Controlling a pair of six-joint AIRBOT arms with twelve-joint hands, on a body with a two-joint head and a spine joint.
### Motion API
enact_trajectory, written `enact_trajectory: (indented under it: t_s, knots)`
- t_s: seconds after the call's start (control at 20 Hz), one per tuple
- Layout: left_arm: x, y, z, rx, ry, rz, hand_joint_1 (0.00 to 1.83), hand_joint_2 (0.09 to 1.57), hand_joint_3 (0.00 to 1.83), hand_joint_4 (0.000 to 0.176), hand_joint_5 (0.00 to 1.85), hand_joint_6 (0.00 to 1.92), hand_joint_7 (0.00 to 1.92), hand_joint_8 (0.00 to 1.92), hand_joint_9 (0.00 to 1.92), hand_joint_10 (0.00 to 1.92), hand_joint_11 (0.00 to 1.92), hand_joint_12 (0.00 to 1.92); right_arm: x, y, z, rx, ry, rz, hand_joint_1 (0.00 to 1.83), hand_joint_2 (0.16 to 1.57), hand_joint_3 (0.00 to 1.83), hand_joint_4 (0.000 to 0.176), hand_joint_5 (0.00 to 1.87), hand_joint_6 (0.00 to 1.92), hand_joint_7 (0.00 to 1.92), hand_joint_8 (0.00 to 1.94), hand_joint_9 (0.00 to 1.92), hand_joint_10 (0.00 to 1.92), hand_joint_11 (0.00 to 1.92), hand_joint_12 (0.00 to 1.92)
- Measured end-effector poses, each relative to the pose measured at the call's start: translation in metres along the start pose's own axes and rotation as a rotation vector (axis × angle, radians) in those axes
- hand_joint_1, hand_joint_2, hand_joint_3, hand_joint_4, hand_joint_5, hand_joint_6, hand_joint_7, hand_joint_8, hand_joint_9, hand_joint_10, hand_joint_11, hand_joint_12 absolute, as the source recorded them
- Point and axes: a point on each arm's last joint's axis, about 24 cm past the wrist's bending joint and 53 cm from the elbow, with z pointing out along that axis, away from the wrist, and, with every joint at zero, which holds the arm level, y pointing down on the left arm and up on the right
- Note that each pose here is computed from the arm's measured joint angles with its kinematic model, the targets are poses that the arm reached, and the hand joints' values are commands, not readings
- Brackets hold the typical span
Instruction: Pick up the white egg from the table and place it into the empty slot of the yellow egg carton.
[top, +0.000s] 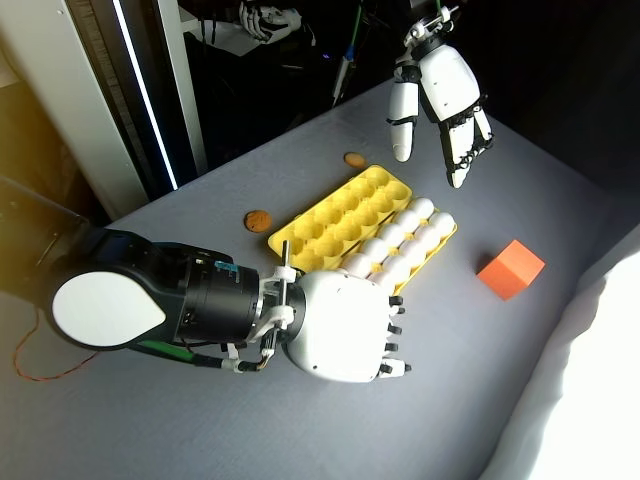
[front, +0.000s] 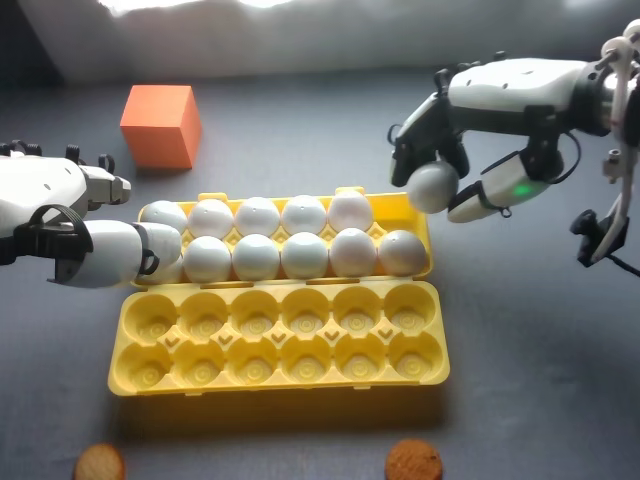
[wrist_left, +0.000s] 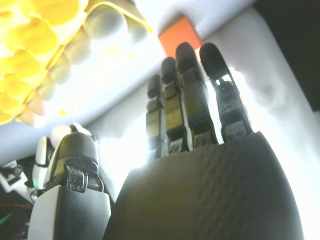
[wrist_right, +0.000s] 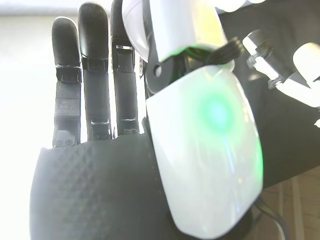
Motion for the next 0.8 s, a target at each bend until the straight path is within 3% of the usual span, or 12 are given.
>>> enact_trajectory:
  t_s: [0.25,0.3,0.35,0.5,0.7,0.75,0.8]
  knots:
    - [0.0,0.0,0.0,0.001,0.002,0.002,0.0,1.29,0.0,0.0,0.3,0.01,0.42,0.01,0.46,0.01,0.01,1.12,0.01,0.002,0.004,-0.01,0.017,0.03,1.35,1.19,0.0,0.0,0.79,1.2,0.93,1.15,0.68,1.42,0.26,1.35]
    - [0.0,0.0,0.0,0.001,0.002,0.003,0.0,1.29,0.0,0.0,0.31,0.0,0.42,0.0,0.47,0.01,0.01,1.13,0.013,0.001,0.004,-0.008,0.023,0.03,1.19,1.2,0.0,0.0,0.77,1.26,0.86,1.23,0.69,0.79,0.25,1.29]
    - [0.0,0.0,0.0,0.001,0.002,0.004,0.0,1.29,0.0,0.0,0.31,0.0,0.42,0.0,0.47,0.01,0.01,1.13,0.014,0.001,0.004,-0.008,0.024,0.031,1.19,1.2,0.0,0.0,0.77,1.26,0.86,1.23,0.69,0.79,0.25,1.29]
    - [0.0,0.0,0.0,0.001,0.001,0.007,0.0,1.29,0.0,0.0,0.3,0.0,0.41,0.0,0.46,0.01,0.0,1.16,0.014,0.0,0.004,-0.01,0.019,0.056,1.17,1.21,0.0,0.022,0.77,1.3,0.83,1.24,0.73,0.57,0.22,1.24]
    - [0.0,0.0,0.0,0.001,0.002,0.007,0.0,1.28,0.0,0.0,0.28,0.0,0.41,0.0,0.46,0.0,0.0,1.14,0.014,0.001,0.004,-0.013,0.018,0.046,1.17,1.21,0.0,0.024,0.79,1.3,0.81,1.23,0.73,0.51,0.23,1.21]
    - [0.0,0.0,0.0,0.001,0.002,0.007,0.0,1.28,0.0,0.0,0.33,0.01,0.43,0.0,0.48,0.0,0.0,1.18,0.015,0.001,0.005,-0.013,0.018,0.043,1.11,1.21,0.0,0.0,0.79,1.25,0.81,0.41,0.71,0.45,0.19,1.19]
    - [0.0,0.0,0.0,0.001,0.001,0.007,0.0,1.28,0.0,0.0,0.32,0.0,0.43,0.0,0.48,0.0,0.0,1.18,0.017,0.001,0.006,-0.014,0.018,0.042,1.11,1.2,0.0,0.0,0.8,1.24,0.84,0.26,0.7,0.41,0.17,1.19]
